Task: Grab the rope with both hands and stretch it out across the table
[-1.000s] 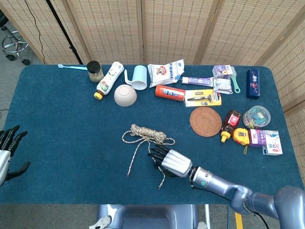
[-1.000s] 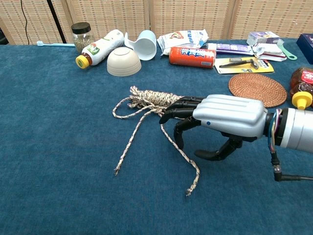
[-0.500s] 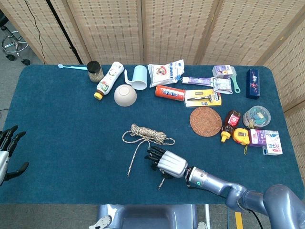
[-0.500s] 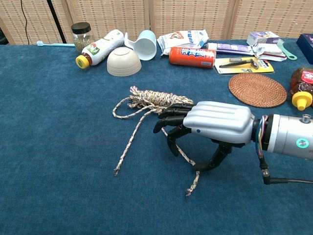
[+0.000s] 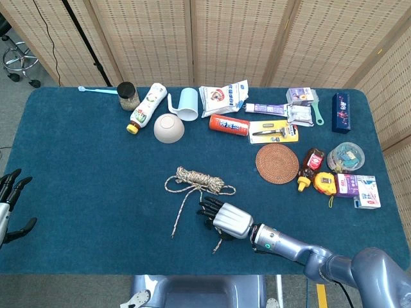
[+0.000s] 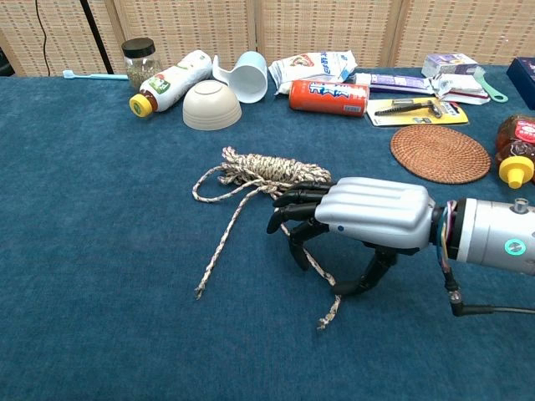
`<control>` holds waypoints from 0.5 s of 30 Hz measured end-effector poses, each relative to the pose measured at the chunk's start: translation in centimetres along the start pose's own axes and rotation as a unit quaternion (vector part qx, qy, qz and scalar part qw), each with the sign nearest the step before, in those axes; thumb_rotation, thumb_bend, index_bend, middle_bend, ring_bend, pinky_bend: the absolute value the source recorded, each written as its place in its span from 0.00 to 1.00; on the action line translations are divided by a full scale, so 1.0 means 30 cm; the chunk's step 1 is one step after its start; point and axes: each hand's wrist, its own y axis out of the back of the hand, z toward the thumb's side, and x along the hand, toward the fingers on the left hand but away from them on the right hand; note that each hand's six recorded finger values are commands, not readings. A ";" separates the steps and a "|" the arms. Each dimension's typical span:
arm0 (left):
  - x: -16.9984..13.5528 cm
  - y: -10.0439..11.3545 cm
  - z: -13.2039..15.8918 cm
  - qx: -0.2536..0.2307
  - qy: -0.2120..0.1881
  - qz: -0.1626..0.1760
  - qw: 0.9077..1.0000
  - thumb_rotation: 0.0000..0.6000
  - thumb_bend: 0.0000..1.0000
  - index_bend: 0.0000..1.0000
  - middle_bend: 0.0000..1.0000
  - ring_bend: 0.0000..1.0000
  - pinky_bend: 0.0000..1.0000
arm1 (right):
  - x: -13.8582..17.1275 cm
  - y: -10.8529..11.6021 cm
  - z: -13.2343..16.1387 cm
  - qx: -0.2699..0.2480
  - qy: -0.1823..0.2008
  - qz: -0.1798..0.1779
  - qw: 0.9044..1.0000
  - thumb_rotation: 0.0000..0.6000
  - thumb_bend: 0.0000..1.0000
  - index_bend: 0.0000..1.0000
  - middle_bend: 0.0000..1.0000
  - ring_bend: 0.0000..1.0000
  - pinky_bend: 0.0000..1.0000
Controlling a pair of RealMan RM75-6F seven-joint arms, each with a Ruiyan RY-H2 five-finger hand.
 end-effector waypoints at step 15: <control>0.009 -0.018 0.004 -0.004 0.000 -0.001 1.000 1.00 0.24 0.13 0.00 0.00 0.00 | 0.016 0.021 -0.011 0.001 -0.005 0.014 1.000 1.00 0.30 0.46 0.18 0.05 0.00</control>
